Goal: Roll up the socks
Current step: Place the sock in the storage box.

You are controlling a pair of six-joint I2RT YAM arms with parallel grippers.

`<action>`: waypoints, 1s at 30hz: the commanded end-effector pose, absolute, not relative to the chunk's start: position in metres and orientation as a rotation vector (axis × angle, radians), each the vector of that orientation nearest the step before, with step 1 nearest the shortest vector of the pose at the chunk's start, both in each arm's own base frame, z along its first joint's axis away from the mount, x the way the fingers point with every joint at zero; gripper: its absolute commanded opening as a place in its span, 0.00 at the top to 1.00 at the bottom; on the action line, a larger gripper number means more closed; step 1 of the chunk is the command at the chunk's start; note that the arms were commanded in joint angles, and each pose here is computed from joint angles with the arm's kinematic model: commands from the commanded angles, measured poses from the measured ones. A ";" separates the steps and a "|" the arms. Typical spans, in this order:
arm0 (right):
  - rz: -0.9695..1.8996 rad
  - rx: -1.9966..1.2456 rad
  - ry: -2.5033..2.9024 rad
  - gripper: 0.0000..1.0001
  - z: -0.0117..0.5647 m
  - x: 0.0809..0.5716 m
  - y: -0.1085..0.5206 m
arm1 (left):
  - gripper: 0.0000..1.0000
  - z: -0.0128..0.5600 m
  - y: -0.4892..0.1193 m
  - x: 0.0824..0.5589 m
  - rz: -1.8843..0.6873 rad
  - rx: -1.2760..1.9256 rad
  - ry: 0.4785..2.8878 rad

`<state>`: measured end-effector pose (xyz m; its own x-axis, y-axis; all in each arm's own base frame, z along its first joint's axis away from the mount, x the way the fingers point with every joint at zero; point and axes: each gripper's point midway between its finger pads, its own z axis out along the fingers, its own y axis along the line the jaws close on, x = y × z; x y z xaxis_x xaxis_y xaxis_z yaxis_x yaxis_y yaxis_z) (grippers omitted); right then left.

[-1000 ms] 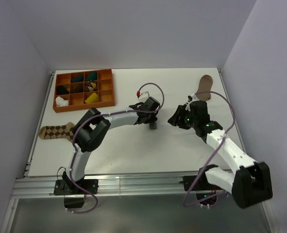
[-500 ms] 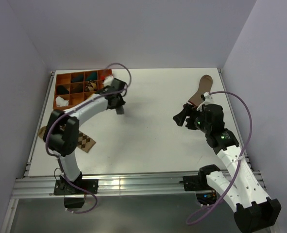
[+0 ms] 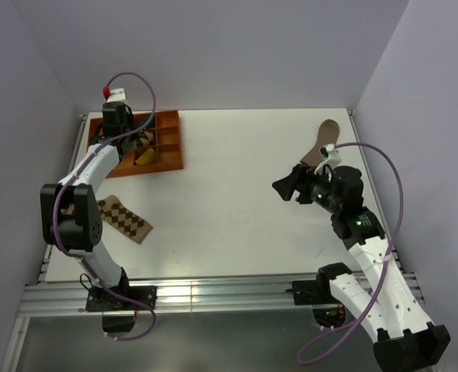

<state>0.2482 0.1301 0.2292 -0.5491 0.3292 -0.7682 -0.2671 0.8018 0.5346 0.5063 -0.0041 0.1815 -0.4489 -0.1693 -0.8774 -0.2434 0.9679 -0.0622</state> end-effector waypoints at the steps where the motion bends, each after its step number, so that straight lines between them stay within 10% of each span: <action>1: 0.748 -0.009 1.914 0.14 0.252 0.254 0.128 | 1.00 0.198 -0.002 0.526 0.100 -0.027 1.929; 30: 0.702 -0.013 2.015 0.16 0.229 0.280 0.130 | 1.00 0.113 0.022 0.516 -0.171 0.371 1.979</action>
